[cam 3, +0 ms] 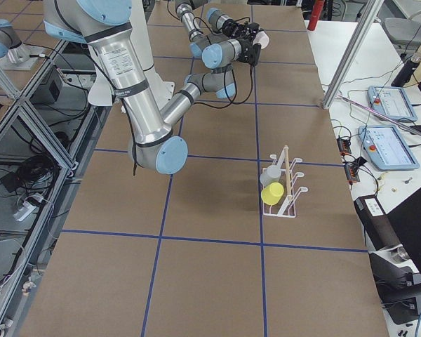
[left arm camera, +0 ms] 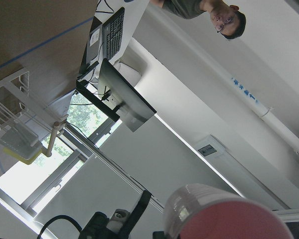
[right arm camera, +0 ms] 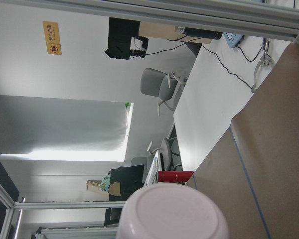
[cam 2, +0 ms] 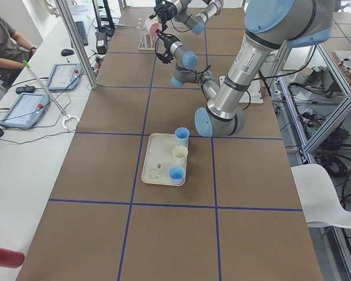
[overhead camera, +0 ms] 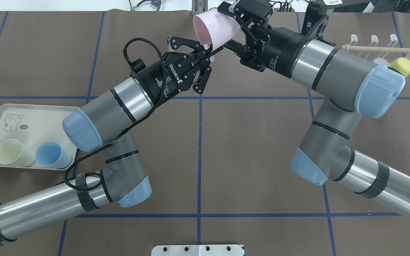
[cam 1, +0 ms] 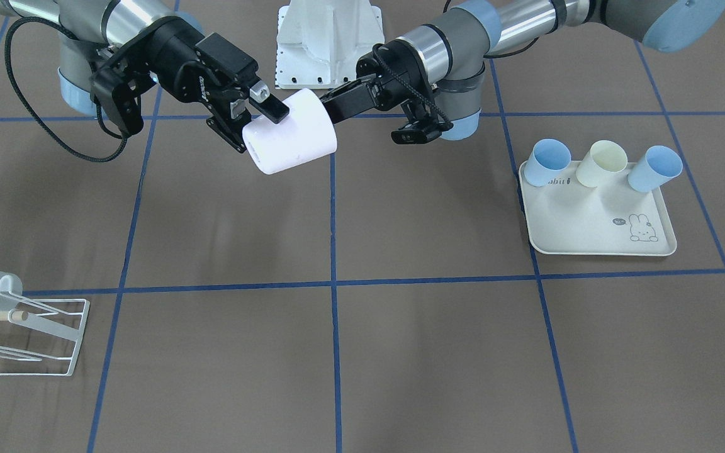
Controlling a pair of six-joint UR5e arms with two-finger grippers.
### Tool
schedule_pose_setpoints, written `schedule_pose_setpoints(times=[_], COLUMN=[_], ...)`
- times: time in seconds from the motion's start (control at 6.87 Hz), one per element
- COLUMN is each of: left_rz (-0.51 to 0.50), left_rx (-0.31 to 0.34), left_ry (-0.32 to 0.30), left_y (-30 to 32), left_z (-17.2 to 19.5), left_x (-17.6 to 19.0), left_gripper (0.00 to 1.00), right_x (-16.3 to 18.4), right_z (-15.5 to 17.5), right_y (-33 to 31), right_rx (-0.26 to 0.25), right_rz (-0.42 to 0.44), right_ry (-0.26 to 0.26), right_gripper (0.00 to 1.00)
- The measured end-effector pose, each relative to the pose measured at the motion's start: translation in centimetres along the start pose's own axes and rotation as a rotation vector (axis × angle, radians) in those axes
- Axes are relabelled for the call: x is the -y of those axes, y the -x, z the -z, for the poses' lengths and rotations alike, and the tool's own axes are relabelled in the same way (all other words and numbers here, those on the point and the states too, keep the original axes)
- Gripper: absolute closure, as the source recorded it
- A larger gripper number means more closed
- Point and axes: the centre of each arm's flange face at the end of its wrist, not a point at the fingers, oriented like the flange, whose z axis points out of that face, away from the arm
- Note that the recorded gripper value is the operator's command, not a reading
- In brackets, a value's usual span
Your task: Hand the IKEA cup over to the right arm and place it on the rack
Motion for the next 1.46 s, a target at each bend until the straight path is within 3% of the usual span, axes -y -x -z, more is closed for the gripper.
schedule_pose_setpoints(times=[0.87, 1.16, 1.31, 1.46], left_rz=[-0.013, -0.014, -0.014, -0.014], left_rx=[-0.001, 0.001, 0.001, 0.002], left_ry=[0.003, 0.002, 0.002, 0.001], left_y=[0.43, 0.46, 0.47, 0.52], left_z=[0.04, 0.14, 0.16, 0.16], left_x=[-0.28, -0.18, -0.16, -0.14], left_gripper=[1.0, 1.0, 1.0, 1.0], right_x=[0.18, 0.35, 0.35, 0.31], right_z=[-0.09, -0.11, -0.12, -0.14], right_y=[-0.21, -0.21, -0.21, -0.19], right_rx=[-0.003, 0.0, 0.0, 0.001], right_rz=[0.002, 0.003, 0.003, 0.002], right_ry=[-0.01, -0.02, -0.021, -0.021], right_gripper=[0.08, 0.11, 0.18, 0.99])
